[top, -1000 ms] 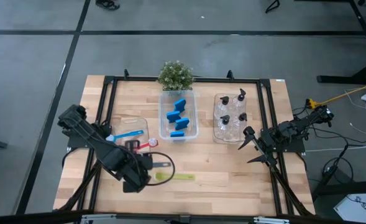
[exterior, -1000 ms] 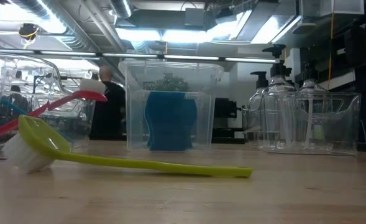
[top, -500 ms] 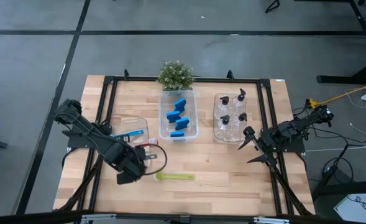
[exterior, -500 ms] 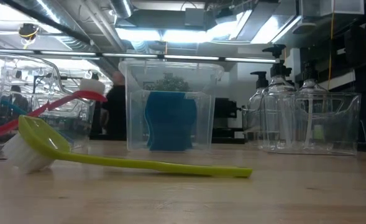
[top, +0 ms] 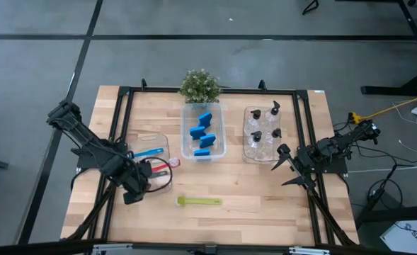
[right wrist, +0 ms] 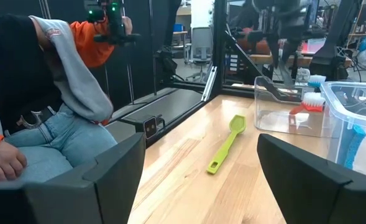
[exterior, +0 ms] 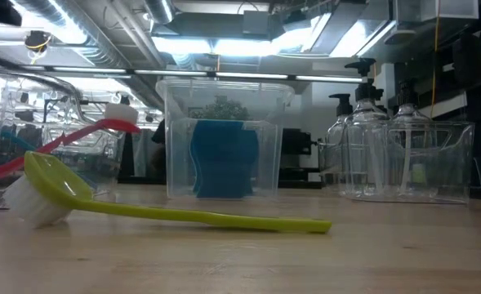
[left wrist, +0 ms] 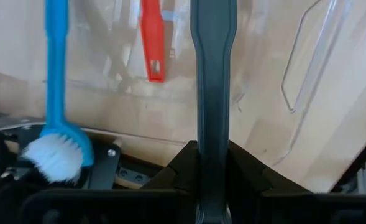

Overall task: Pick & Place Kitchen Sink Supplies
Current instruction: Put the gray brush into the left transparent bin

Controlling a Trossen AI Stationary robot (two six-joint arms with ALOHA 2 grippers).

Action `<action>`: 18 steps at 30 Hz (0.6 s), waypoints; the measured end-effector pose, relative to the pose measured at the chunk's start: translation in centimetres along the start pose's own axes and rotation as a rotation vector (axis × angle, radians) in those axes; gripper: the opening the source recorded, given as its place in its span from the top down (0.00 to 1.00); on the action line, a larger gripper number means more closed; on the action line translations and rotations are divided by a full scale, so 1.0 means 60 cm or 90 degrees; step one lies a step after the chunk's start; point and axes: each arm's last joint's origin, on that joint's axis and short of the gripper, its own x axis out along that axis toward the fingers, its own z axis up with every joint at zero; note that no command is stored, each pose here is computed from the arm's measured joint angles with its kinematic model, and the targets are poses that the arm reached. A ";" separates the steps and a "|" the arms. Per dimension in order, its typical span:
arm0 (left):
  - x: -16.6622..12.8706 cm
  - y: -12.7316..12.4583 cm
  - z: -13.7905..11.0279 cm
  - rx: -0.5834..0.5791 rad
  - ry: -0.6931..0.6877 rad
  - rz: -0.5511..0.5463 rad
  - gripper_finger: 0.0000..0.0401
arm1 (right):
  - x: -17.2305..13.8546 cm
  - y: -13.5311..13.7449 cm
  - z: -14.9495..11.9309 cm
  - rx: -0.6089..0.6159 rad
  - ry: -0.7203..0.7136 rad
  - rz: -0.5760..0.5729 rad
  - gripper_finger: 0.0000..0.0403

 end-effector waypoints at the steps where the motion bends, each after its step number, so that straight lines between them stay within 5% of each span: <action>1: 0.007 -0.001 -0.001 0.004 0.004 -0.001 0.89 | 0.000 0.000 0.000 -0.001 0.000 0.000 0.23; 18: 0.047 0.010 0.021 0.015 0.042 0.016 0.89 | 0.000 0.000 0.000 -0.001 0.000 0.000 0.23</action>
